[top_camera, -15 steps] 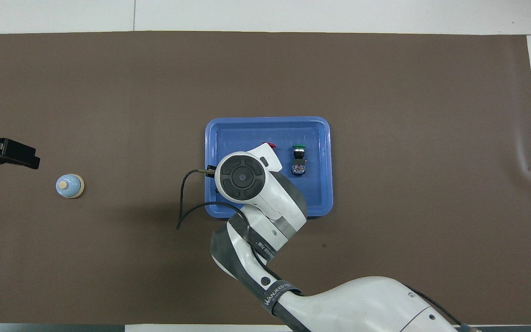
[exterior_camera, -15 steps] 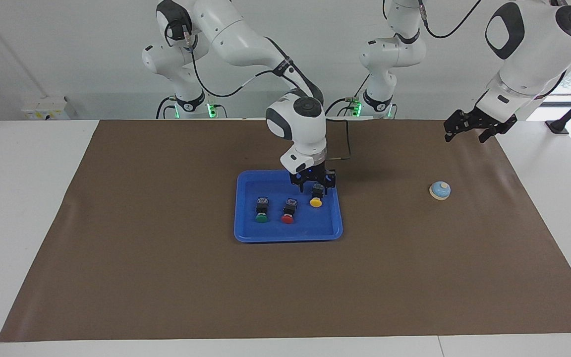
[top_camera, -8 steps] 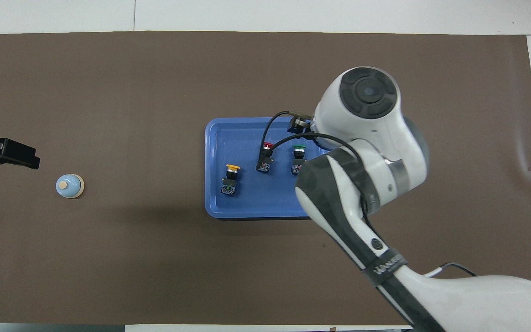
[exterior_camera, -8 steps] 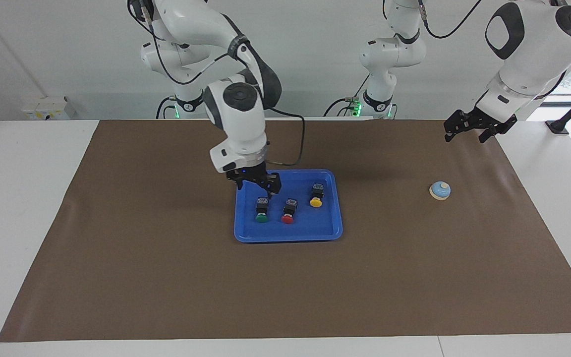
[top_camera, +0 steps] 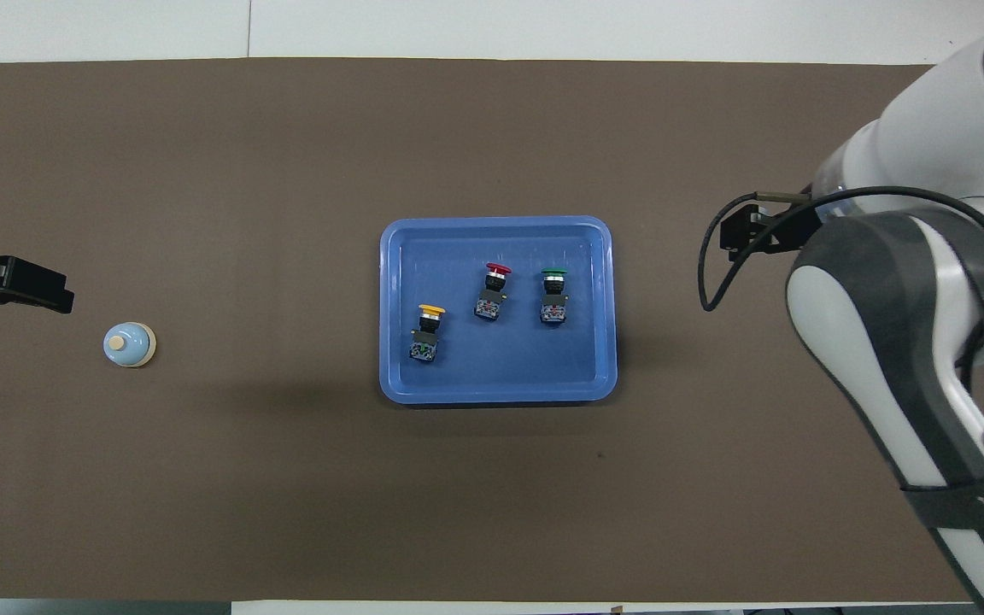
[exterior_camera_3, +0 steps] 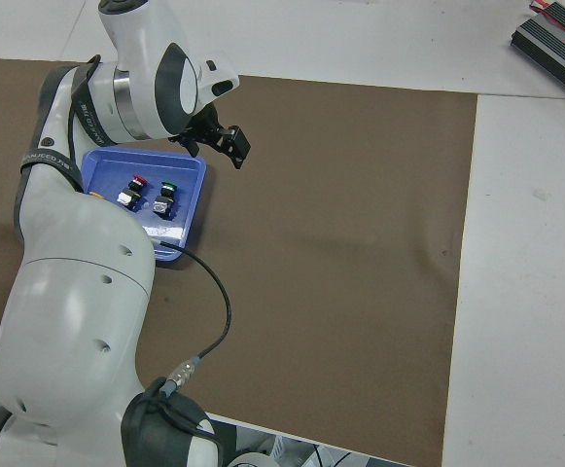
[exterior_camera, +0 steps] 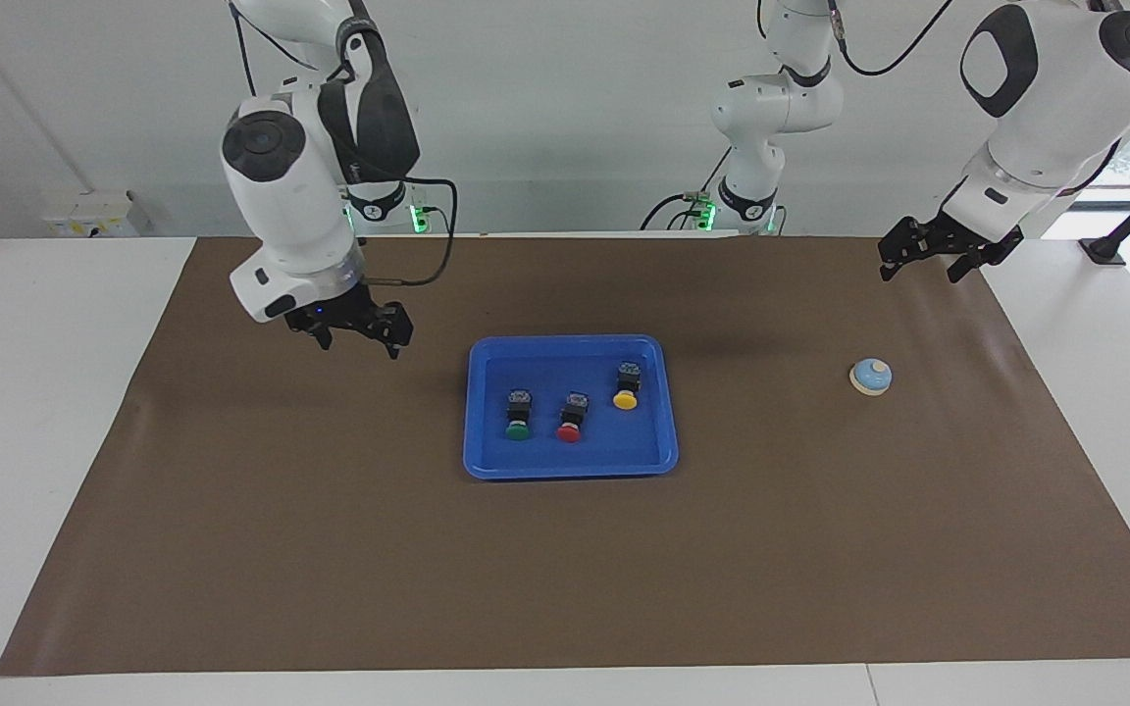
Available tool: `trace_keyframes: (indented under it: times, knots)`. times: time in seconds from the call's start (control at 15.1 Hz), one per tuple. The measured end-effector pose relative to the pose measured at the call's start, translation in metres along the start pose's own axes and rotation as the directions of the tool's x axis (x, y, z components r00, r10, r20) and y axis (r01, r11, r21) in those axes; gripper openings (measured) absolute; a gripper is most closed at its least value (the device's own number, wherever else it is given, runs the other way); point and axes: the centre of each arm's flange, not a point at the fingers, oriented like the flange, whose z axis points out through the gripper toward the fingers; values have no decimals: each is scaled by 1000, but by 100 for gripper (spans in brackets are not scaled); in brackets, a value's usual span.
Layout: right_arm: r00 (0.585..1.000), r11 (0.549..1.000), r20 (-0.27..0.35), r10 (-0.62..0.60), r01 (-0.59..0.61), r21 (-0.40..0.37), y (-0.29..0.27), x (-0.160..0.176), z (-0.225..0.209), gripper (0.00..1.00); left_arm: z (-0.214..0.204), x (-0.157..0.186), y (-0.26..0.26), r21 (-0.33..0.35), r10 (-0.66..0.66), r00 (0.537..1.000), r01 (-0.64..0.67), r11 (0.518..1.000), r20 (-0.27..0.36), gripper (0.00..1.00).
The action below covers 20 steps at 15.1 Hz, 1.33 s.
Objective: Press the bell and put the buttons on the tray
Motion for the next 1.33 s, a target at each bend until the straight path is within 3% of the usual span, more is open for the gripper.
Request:
trace_keyframes:
  times: [0.2,0.46,1.33]
  knots:
    - [1000,1000,23,-20,20,-5,38,-24,-36,100,0,0,0,0,0,1000,0,1000,0,100]
    - [998,1000,57,-20,20,9,45,-51,-65,100,0,0,0,0,0,1000,0,1000,0,100]
    - [998,1000,63,-4,3,12,54,-49,-67,100,0,0,0,0,0,1000,0,1000,0,100]
